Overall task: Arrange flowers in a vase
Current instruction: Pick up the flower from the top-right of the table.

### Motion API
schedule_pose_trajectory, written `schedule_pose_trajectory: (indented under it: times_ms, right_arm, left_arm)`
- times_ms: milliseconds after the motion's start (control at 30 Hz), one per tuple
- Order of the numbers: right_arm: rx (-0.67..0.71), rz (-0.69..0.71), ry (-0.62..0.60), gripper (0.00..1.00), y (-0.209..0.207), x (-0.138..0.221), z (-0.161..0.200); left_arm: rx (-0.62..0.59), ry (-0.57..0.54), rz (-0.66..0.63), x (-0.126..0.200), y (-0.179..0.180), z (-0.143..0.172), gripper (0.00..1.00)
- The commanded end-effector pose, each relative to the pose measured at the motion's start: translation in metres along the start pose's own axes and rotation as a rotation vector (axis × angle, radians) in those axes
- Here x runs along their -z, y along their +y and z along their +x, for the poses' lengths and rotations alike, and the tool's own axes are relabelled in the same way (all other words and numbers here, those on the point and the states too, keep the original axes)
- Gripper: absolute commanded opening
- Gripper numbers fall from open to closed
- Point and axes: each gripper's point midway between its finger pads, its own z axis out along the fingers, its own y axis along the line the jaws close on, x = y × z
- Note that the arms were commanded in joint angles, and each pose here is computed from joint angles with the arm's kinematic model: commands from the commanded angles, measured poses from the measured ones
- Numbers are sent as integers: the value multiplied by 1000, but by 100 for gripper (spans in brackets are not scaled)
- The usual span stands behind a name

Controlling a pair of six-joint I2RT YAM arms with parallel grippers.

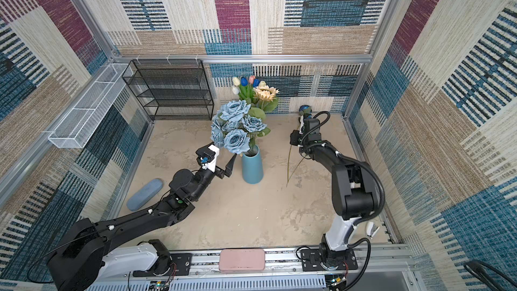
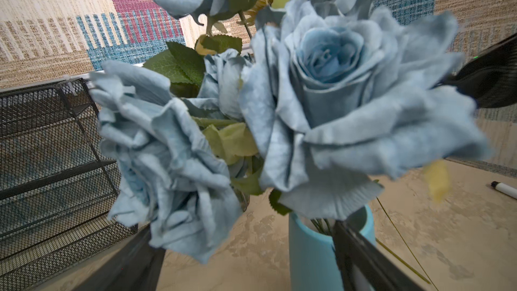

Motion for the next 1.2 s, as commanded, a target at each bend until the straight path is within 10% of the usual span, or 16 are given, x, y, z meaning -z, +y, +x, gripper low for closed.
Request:
schedule_pose_trajectory:
  times_ms: [0, 633, 900, 1167]
  right_arm:
    - [-35, 42, 104, 41, -13, -28, 14]
    - [-111, 262, 120, 52, -81, -140, -25]
    - [-120, 241, 109, 11, -77, -150, -35]
    - [-109, 101, -2, 0, -38, -101, -69]
  left_arm:
    - [17, -40, -19, 2, 5, -10, 94]
    - [31, -32, -20, 4, 5, -9, 95]
    - [32, -41, -22, 8, 7, -13, 95]
    - [34, -40, -27, 8, 8, -11, 96]
